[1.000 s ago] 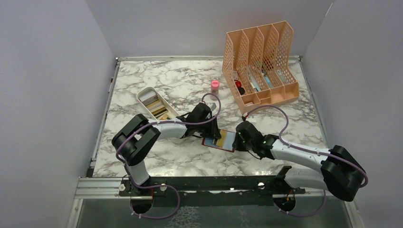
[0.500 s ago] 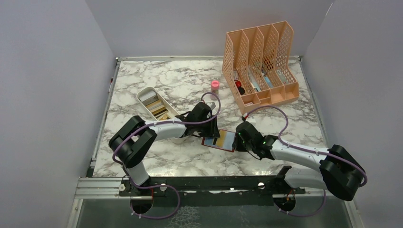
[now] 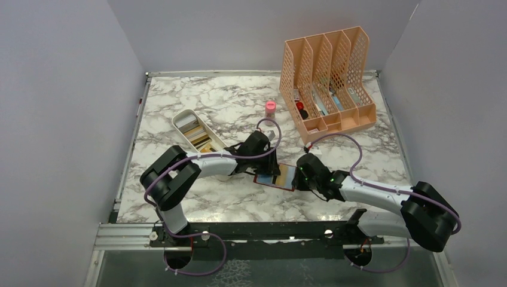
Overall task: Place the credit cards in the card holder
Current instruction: Insert the credit card into the card holder.
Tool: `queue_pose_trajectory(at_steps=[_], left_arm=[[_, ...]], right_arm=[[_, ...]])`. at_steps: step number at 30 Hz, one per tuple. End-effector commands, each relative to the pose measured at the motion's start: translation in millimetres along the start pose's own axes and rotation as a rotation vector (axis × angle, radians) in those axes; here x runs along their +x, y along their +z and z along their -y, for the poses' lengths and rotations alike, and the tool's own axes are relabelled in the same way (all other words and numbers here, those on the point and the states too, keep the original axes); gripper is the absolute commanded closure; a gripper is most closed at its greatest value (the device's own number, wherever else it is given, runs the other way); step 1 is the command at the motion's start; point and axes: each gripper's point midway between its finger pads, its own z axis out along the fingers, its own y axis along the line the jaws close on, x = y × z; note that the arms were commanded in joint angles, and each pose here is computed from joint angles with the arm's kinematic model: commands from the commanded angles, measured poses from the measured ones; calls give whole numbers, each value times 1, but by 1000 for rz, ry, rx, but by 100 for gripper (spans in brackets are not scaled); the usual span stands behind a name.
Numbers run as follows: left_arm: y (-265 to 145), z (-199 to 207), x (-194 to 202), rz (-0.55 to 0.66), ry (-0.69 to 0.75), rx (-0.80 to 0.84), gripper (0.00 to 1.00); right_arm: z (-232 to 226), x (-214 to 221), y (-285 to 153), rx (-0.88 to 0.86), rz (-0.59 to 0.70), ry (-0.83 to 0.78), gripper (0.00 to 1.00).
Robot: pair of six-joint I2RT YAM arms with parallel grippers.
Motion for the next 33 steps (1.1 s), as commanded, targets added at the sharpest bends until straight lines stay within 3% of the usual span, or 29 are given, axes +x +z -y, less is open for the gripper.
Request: queue_pose_trajectory(at_steps=[1,21,27,33], left_arm=[[6,12,11,-30,-9,41,59],[10,31,10,-14,0,98,58],[-2,26,-7,26,75,12,58],[-42,32,-50,123,221,-80,56]], right_arm=[[0,5,5,-6,-9,13,79],[-2,3,0,-25,5,22,79],[-7,-6,-15,-52,26,30,76],[-15,-18,-33,-117,79,31,71]])
